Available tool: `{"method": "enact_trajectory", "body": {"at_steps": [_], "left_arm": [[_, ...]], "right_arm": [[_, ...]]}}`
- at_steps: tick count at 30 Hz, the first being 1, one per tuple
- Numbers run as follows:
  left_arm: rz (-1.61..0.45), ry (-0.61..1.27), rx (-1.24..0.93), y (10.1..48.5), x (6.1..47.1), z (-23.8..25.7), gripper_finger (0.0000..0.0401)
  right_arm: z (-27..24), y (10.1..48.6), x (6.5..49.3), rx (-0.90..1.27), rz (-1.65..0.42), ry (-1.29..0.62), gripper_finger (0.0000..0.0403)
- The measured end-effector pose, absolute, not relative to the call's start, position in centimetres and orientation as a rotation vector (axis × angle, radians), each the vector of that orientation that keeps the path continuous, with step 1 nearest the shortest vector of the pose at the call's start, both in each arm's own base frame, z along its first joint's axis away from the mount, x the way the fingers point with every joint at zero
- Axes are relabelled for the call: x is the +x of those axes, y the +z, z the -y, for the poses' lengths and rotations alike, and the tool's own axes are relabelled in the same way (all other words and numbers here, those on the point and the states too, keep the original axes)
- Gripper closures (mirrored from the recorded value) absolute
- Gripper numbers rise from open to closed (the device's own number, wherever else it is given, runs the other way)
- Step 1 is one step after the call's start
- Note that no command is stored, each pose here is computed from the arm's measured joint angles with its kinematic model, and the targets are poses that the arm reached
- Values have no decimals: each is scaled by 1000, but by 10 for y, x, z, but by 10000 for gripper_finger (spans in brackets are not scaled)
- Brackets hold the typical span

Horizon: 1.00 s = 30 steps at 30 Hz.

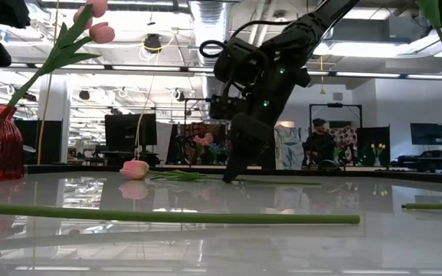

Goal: Sort flowers into vase by color
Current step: Put the top light pink flower into the purple flower vase

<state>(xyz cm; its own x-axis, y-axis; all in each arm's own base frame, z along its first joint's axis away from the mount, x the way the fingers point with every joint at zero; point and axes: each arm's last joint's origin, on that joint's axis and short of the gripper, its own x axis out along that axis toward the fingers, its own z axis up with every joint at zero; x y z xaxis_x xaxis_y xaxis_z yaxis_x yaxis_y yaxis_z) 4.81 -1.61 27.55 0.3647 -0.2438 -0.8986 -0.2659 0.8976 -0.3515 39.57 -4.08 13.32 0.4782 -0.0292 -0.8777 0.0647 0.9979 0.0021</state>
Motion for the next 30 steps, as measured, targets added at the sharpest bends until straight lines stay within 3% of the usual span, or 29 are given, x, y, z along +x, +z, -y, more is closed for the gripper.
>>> {"method": "enact_trajectory", "body": {"at_steps": [3,11,20,30], "left_arm": [[-1211,8,-475,275,48,16,349],[-1211,2,-466,275,48,16,349],[-1210,-8,-455,275,48,16,349],[-1204,-22,-420,276,48,16,349]], "right_arm": [[40,133,395,34,-1079,-55,378],[58,154,391,77,-1027,-127,386],[99,255,354,72,-751,-246,387],[93,385,254,27,-348,-342,387]]}}
